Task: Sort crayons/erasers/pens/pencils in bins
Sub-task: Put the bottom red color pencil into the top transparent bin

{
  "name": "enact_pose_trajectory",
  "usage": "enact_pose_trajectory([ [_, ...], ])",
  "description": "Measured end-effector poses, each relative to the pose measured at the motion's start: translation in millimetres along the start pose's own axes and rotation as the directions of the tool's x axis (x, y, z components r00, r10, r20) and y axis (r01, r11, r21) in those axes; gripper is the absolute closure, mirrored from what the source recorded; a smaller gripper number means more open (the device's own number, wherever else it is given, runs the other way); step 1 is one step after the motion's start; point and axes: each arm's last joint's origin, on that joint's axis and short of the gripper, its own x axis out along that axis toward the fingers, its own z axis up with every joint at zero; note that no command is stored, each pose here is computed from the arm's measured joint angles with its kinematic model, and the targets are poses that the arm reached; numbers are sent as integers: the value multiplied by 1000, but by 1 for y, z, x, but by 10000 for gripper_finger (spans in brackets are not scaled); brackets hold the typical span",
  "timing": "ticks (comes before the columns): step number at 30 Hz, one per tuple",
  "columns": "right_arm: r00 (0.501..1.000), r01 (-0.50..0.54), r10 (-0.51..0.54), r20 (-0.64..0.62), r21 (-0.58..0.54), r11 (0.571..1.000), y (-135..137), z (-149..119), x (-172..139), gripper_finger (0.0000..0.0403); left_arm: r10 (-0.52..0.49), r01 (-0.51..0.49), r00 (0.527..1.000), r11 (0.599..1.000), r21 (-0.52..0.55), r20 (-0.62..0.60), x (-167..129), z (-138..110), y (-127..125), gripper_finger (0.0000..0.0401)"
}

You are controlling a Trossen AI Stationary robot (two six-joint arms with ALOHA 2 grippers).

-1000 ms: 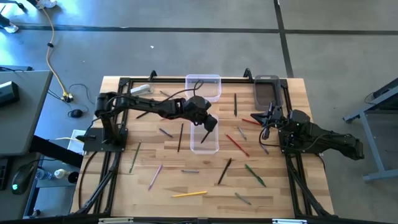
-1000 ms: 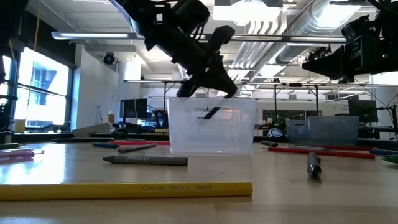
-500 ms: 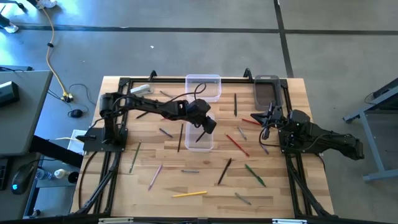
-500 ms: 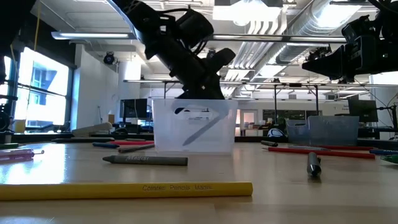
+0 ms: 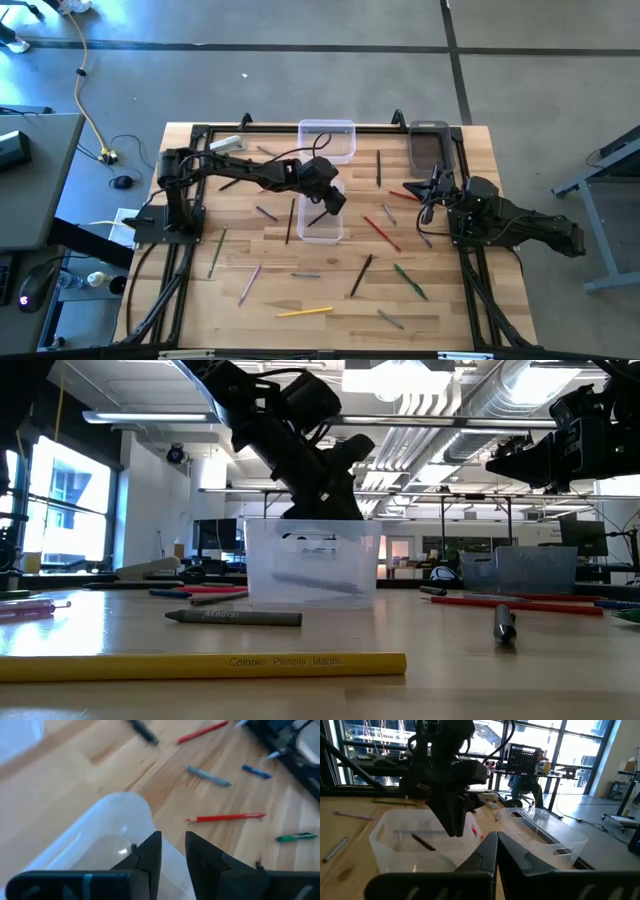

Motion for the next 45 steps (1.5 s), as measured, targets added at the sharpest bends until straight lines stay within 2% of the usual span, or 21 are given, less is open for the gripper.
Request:
enact_pose_trajectory([
  [8, 1000, 0, 0, 0, 0, 1000, 0, 0, 0, 402, 16, -33, 993, 989, 145, 119, -33, 14, -16, 365],
  [13, 1000, 0, 0, 0, 0, 1000, 0, 0, 0, 402, 8, -59, 981, 965, 256, 196, -56, 20, -29, 394],
  [18, 1000, 0, 0, 0, 0, 1000, 0, 0, 0, 402, -35, -61, 962, 939, 339, 271, -77, 18, -39, 399],
  [25, 1000, 0, 0, 0, 0, 1000, 0, 0, 0, 402, -151, 14, 917, 937, 349, 368, -90, -12, -18, 401],
  [30, 1000, 0, 0, 0, 0, 1000, 0, 0, 0, 402, -206, 26, 884, 918, 396, 420, -99, -35, -1, 401],
  [38, 1000, 0, 0, 0, 0, 1000, 0, 0, 0, 402, -389, 76, 739, 859, 505, 550, -110, -64, 21, 401],
  [41, 1000, 0, 0, 0, 0, 1000, 0, 0, 0, 402, -395, 70, 733, 854, 516, 554, -110, -75, 32, 401],
  [45, 1000, 0, 0, 0, 0, 1000, 0, 0, 0, 402, -354, 26, 744, 863, 505, 567, -108, -89, 43, 401],
])
